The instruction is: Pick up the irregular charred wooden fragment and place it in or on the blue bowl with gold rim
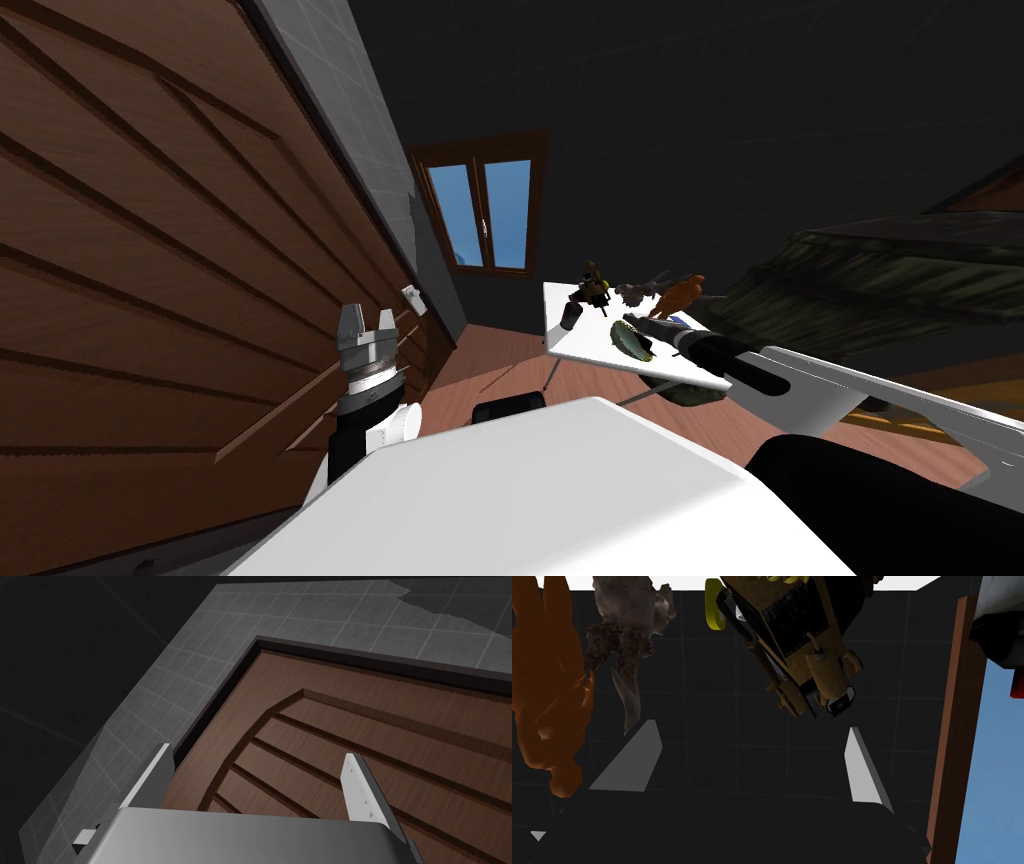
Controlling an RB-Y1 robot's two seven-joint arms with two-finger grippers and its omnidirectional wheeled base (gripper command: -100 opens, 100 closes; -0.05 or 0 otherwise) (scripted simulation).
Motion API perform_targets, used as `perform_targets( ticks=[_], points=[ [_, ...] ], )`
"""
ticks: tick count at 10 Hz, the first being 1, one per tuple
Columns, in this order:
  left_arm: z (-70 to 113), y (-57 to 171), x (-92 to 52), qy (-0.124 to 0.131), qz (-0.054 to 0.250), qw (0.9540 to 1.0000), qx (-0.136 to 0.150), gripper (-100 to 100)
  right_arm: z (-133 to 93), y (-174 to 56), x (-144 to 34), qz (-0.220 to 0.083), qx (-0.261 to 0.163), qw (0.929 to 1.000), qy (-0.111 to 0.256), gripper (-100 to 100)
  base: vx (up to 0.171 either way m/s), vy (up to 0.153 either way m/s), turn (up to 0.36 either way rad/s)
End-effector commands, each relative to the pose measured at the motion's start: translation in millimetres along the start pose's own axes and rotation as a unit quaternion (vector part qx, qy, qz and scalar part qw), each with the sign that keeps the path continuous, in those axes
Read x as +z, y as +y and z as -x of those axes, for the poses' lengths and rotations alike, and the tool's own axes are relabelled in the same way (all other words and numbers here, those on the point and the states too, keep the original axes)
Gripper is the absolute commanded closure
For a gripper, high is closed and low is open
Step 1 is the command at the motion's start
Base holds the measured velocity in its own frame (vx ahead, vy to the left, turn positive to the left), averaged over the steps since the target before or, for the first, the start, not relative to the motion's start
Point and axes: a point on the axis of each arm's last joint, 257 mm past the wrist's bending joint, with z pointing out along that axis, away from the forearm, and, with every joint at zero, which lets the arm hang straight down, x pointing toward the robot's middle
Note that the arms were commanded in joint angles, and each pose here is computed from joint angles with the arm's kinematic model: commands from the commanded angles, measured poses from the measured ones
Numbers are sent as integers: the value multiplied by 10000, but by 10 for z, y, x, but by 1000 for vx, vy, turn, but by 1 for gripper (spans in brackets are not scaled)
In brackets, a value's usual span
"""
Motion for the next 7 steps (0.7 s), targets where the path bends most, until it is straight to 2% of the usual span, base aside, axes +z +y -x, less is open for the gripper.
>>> perform_targets(
  ticks=[1, 2, 7],
  points=[
    [0, 0, 0, 0, 0, 10000, 0, 0, 0, 0, 0, 0, 0, 10000, 0, -100, 10, -10, -14],
    [0, 0, 0, 0, 0, 10000, 0, 0, 4, 4, -1, -2, 2, 10000, 1, 0, 0, 0, 0],
    [0, 0, 0, 0, 0, 10000, -1, 0, 4, 4, 0, -2, 1, 10000, 1, 0, 0, 0, 0]
  ],
)
